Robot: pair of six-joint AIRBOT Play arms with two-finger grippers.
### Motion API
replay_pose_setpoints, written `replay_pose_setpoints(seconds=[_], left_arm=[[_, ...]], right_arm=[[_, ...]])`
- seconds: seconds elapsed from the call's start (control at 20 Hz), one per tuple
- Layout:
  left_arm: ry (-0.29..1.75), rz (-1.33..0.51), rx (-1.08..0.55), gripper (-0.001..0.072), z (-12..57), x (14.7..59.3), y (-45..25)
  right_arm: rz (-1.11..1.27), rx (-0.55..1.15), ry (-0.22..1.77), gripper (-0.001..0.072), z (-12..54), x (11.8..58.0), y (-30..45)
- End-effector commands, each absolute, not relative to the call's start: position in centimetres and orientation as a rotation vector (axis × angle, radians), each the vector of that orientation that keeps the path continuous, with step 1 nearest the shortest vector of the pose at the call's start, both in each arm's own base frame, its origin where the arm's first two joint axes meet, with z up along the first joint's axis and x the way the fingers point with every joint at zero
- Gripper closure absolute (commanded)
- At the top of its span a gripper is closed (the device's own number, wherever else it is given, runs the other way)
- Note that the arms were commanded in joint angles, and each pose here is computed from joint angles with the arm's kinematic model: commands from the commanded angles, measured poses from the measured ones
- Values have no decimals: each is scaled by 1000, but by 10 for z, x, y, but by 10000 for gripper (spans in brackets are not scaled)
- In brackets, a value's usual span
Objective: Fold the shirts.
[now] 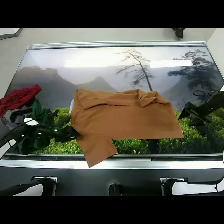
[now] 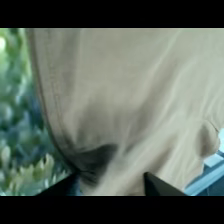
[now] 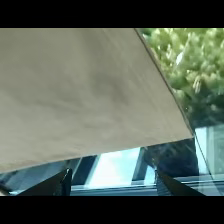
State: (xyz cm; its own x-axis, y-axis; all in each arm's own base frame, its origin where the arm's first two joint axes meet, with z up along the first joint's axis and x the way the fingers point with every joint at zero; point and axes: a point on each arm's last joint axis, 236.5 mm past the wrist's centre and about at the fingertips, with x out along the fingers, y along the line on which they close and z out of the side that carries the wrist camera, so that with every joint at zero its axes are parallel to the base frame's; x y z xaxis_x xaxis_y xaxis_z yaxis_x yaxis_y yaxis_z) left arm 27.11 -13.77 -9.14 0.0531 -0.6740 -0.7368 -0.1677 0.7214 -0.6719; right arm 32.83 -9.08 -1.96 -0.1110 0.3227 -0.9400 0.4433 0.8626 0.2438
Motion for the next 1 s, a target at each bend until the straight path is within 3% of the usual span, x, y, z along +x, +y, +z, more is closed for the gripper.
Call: replay_pose_setpoints(seconds=[0.0, 0.15, 0.2, 0.25, 0.3, 0.9, 0.95], left_arm=[[1461, -364, -714, 281, -107, 281, -138], [1471, -361, -717, 473, -110, 280, -138], [1470, -361, -717, 506, -110, 280, -138], [1474, -364, -717, 648, -110, 279, -139], [1476, -367, -718, 676, -110, 278, -139], [1469, -449, -680, 677, -94, 271, -145], [1465, -452, -677, 677, -94, 271, -145]], right_arm=[[-135, 551, 1754, 84, -40, 314, -97], [-175, 520, 1766, 84, -57, 306, -105], [-177, 519, 1761, 80, -62, 306, -104], [-180, 518, 1754, 34, -67, 306, -105], [-183, 522, 1746, 27, -73, 306, -104], [-178, 557, 1749, 54, -103, 305, -97], [-166, 576, 1751, 141, -102, 305, -93]])
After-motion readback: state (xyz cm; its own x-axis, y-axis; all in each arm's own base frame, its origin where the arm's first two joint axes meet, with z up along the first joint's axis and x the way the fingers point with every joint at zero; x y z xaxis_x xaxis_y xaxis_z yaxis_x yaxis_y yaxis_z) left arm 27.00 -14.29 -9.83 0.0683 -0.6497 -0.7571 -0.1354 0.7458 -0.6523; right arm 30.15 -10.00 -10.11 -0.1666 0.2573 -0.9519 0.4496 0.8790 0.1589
